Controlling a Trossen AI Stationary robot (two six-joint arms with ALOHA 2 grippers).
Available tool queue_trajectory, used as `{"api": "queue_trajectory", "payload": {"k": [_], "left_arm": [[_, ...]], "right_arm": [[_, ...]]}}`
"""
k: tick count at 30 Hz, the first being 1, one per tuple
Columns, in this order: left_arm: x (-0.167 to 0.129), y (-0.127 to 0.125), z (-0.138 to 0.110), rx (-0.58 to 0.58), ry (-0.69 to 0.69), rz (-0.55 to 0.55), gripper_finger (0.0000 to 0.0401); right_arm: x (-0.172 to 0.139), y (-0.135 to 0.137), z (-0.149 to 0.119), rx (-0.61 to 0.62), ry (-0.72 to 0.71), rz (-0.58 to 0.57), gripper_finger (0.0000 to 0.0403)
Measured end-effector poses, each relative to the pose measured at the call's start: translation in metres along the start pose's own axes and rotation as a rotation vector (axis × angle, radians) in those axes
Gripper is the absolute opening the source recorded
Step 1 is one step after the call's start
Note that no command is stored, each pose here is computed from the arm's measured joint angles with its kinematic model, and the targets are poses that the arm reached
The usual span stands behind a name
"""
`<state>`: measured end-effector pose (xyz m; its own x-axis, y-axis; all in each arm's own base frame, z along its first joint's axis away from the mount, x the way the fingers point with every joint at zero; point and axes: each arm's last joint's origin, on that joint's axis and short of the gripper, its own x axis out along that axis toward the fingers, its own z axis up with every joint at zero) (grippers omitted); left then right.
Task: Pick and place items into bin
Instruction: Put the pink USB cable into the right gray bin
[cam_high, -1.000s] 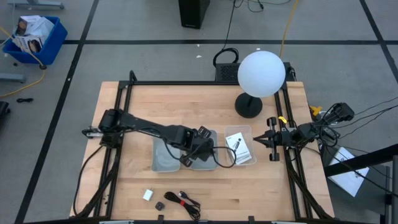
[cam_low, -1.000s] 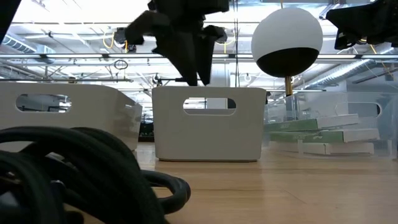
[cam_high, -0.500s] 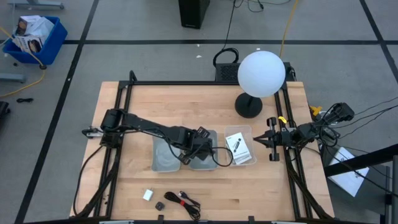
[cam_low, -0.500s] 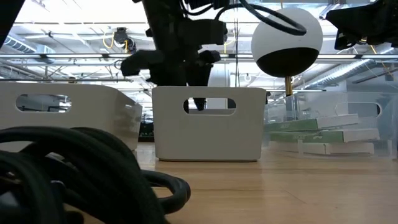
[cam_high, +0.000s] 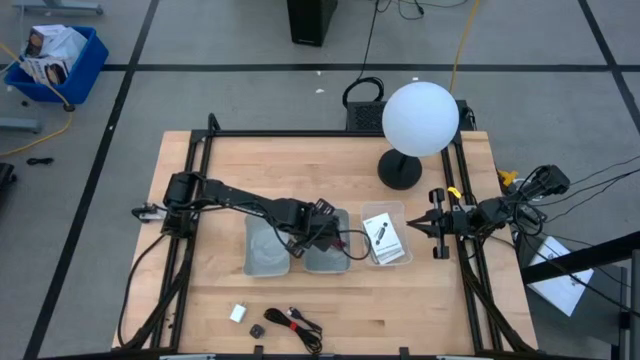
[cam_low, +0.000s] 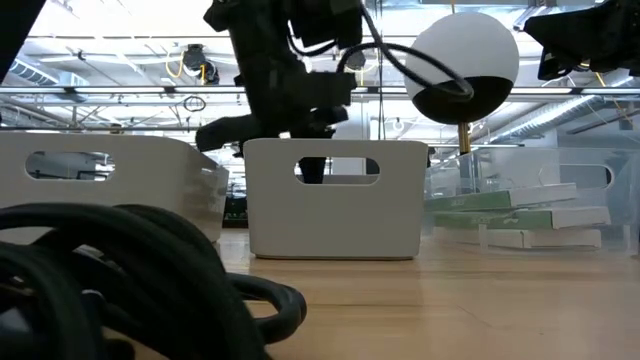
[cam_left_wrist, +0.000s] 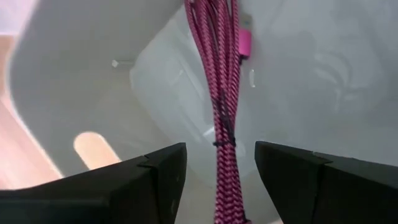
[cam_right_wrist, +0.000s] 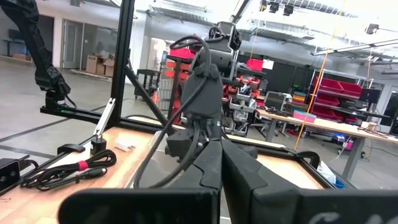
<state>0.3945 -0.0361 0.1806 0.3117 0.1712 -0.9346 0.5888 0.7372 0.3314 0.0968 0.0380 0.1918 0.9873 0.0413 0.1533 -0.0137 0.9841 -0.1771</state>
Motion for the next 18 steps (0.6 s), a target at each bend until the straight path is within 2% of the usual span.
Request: {"api": "queue_trajectory", "payload": {"k": [7, 10, 13, 18], "left_arm": [[0.0026, -0.0014, -0.0016, 0.010, 0.001, -0.004, 0.0197], [0.0026, -0.0008, -0.0008, 0.031, -0.007, 0.002, 0.0184], [0.0024, 0.0008, 0.0015, 0.039, -0.029, 0.017, 0.0146], [0.0021, 0.0001, 0.0025, 0.042, -0.034, 0.018, 0.0054]], "right_arm": [[0.0000, 0.0000, 0.0000, -0.019, 0.000, -0.001, 0.0000], [0.0000, 0.0000, 0.0000, -0.019, 0.000, -0.001, 0.0000], [0.0000, -0.0001, 0.0000, -0.019, 0.000, -0.001, 0.0000], [0.0000, -0.0001, 0.0000, -0.019, 0.000, -0.001, 0.0000]]}}
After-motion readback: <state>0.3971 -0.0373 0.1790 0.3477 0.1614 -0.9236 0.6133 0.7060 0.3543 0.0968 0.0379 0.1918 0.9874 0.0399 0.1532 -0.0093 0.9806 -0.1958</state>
